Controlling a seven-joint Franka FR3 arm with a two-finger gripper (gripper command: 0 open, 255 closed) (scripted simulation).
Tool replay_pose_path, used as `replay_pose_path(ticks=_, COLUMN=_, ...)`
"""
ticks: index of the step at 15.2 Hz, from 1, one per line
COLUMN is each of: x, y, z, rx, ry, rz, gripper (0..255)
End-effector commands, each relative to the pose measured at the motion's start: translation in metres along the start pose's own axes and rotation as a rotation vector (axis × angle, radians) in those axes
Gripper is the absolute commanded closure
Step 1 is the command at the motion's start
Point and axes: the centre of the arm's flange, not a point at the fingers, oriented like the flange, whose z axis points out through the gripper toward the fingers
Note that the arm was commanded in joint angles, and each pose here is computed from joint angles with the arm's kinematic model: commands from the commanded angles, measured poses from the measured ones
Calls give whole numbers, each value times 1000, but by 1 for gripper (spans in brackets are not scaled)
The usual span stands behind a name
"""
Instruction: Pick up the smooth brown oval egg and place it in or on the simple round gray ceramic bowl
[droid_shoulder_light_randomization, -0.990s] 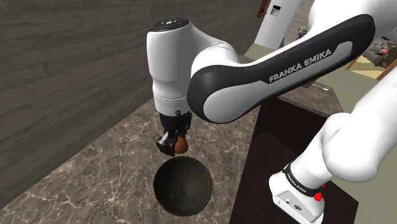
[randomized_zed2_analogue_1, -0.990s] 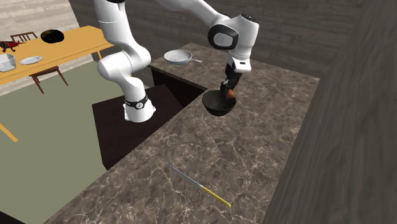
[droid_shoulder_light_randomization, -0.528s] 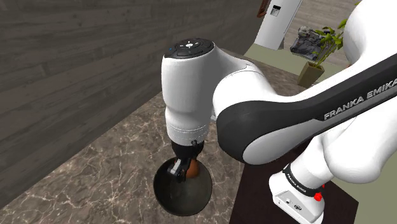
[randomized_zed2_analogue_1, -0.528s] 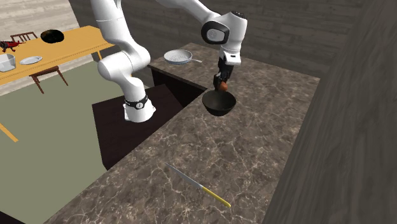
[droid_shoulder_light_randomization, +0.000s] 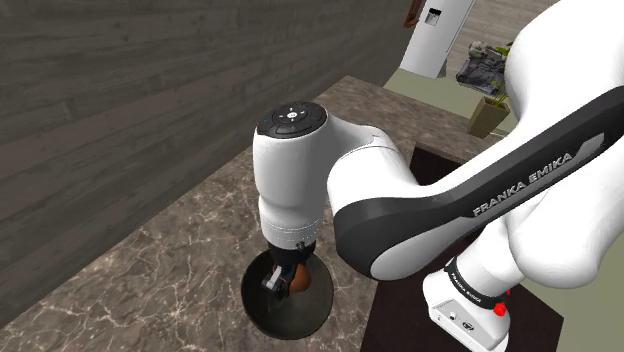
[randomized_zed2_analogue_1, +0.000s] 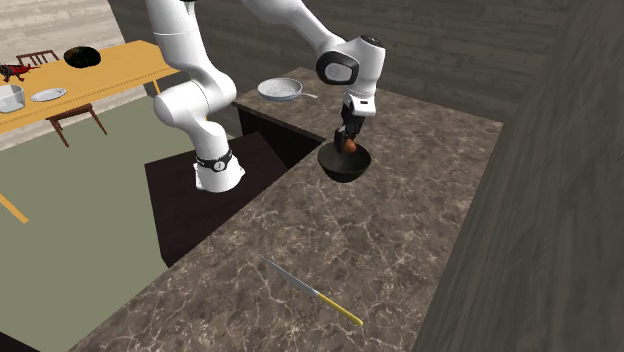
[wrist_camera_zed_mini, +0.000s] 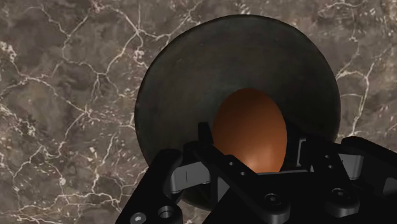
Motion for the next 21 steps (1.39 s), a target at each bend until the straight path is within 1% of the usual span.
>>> replay_pose_path(ticks=1, x=1, y=-1, z=10, rx=0, ry=1, rz=0, gripper=255)
replay_pose_path(ticks=3, x=2, y=-1, z=18, rx=0, ry=1, rz=0, gripper=255)
replay_pose_path(ticks=10, x=2, y=-1, z=18, rx=0, ry=1, rz=0, gripper=255)
replay_pose_path(ticks=11, x=2, y=-1, z=18, rx=0, ry=1, rz=0, gripper=0)
replay_pose_path(ticks=16, x=2, y=-1, z=18, rx=0, ry=1, rz=0, gripper=0)
replay_pose_path(ticks=20, x=2, y=-1, z=-32, rx=0, ry=1, rz=0, gripper=0)
replay_pose_path(ticks=21, x=2, y=-1, z=-32, rx=0, ry=1, rz=0, gripper=0)
